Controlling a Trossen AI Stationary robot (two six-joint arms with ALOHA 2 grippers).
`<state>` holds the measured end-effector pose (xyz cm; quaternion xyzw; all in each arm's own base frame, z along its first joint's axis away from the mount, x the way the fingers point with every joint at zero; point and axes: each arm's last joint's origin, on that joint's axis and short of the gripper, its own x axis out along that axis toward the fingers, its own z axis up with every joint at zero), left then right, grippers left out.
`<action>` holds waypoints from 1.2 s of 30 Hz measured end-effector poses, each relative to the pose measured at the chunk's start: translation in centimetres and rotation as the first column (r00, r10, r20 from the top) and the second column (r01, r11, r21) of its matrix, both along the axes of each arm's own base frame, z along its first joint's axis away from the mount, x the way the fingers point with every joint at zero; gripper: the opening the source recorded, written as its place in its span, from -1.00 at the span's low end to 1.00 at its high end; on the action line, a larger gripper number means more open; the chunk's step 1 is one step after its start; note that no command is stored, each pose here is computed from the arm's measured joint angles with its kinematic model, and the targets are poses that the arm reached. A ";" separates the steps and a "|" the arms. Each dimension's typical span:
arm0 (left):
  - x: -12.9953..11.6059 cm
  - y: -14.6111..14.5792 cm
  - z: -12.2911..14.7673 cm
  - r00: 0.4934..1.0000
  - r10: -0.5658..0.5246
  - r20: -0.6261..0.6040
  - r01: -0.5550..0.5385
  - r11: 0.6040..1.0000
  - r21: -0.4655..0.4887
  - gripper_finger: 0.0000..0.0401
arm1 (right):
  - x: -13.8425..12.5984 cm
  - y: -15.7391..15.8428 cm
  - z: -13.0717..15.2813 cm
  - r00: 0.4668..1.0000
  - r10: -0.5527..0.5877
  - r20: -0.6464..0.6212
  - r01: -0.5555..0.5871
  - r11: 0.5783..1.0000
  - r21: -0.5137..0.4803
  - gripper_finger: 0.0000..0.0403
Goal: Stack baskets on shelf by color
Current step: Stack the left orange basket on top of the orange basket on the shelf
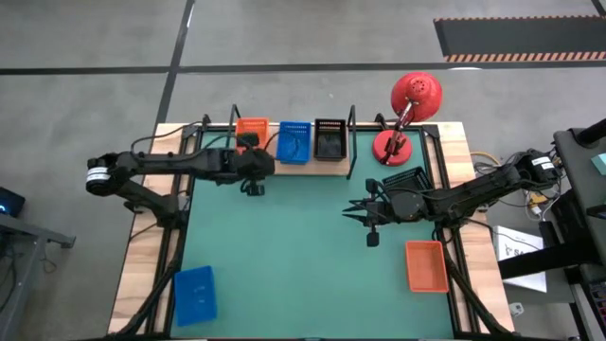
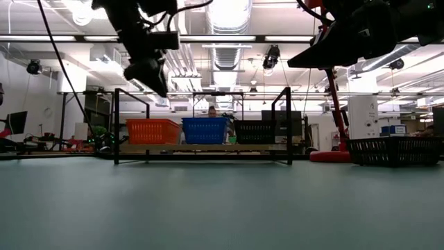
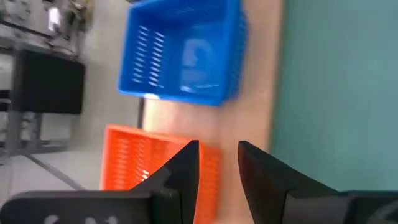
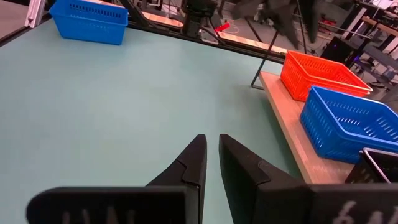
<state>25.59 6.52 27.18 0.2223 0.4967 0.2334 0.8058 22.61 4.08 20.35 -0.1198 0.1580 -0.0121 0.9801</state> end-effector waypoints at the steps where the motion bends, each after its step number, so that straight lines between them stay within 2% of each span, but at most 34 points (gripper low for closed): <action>1: 0.1 0.5 0.0 1.000 -0.001 0.000 0.001 1.000 0.015 -0.53 | 0.0 0.0 0.0 1.000 0.000 0.000 0.000 1.000 0.000 -0.83; 6: -0.5 4.6 -0.6 0.994 0.094 -0.052 -0.092 0.995 0.041 -0.53 | 0.0 0.0 0.0 1.000 -0.004 0.000 0.004 1.000 0.013 -0.83; 11: -1.5 7.0 -1.7 0.987 0.148 -0.059 -0.150 0.988 -0.038 -0.53 | 0.0 0.0 0.0 1.000 -0.003 -0.002 0.003 1.000 0.009 -0.83; 27: 0.2 8.0 -5.0 0.979 0.134 -0.153 -0.149 0.984 -0.093 -0.53 | -0.1 0.0 -0.3 1.000 -0.008 -0.026 0.009 1.000 0.019 -0.83; 30: 0.2 7.8 -4.9 0.985 0.099 -0.141 -0.119 0.983 -0.141 -0.53 | -0.1 0.0 -0.3 1.000 -0.008 -0.025 0.009 1.000 0.019 -0.83; 33: 0.1 7.4 -4.5 0.994 0.022 -0.108 -0.043 0.979 -0.197 -0.53 | -0.1 0.0 -0.3 1.000 -0.009 -0.025 0.009 1.000 0.020 -0.83; 36: 0.0 7.1 -4.4 0.993 0.012 -0.119 -0.038 0.976 -0.214 -0.53 | -0.1 0.0 -0.3 1.000 -0.009 -0.026 0.009 1.000 0.021 -0.83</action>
